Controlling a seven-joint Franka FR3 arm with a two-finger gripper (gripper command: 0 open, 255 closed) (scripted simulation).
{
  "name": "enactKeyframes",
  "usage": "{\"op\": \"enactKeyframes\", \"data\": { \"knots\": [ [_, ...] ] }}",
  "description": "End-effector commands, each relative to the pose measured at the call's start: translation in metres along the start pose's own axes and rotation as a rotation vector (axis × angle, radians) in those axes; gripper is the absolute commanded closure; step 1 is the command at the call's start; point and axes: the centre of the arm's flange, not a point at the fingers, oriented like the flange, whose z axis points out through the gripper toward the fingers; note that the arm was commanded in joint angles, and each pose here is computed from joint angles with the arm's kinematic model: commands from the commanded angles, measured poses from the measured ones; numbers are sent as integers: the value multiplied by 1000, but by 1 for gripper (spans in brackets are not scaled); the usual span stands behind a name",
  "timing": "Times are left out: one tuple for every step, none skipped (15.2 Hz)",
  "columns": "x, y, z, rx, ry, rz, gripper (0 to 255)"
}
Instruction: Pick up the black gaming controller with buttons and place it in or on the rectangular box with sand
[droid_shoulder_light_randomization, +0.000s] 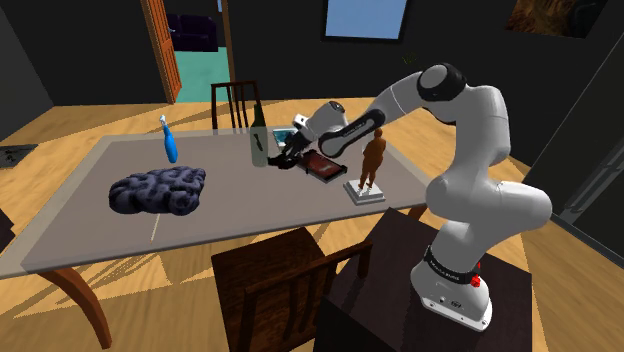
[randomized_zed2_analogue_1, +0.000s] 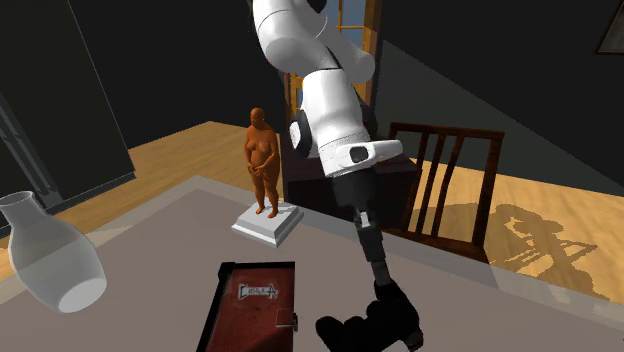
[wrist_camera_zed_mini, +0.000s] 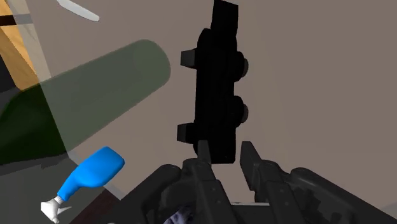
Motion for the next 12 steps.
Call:
{"op": "enactKeyframes", "data": {
  "knots": [
    [-24,6,-10,-1,1,-2,255],
    [-37,8,-14,-1,1,-2,255],
    [-49,10,-19,-1,1,-2,255],
    [-61,12,-23,-1,1,-2,255],
    [-73,13,-28,-1,1,-2,255],
    [-86,15,-32,-1,1,-2,255],
    [-98,17,-37,-1,1,-2,255],
    [-110,19,-41,-1,1,-2,255],
    [-123,21,-45,-1,1,-2,255],
    [-135,23,-50,-1,1,-2,255],
    [-147,25,-54,-1,1,-2,255],
    [-160,26,-59,-1,1,-2,255]
  ]
}}
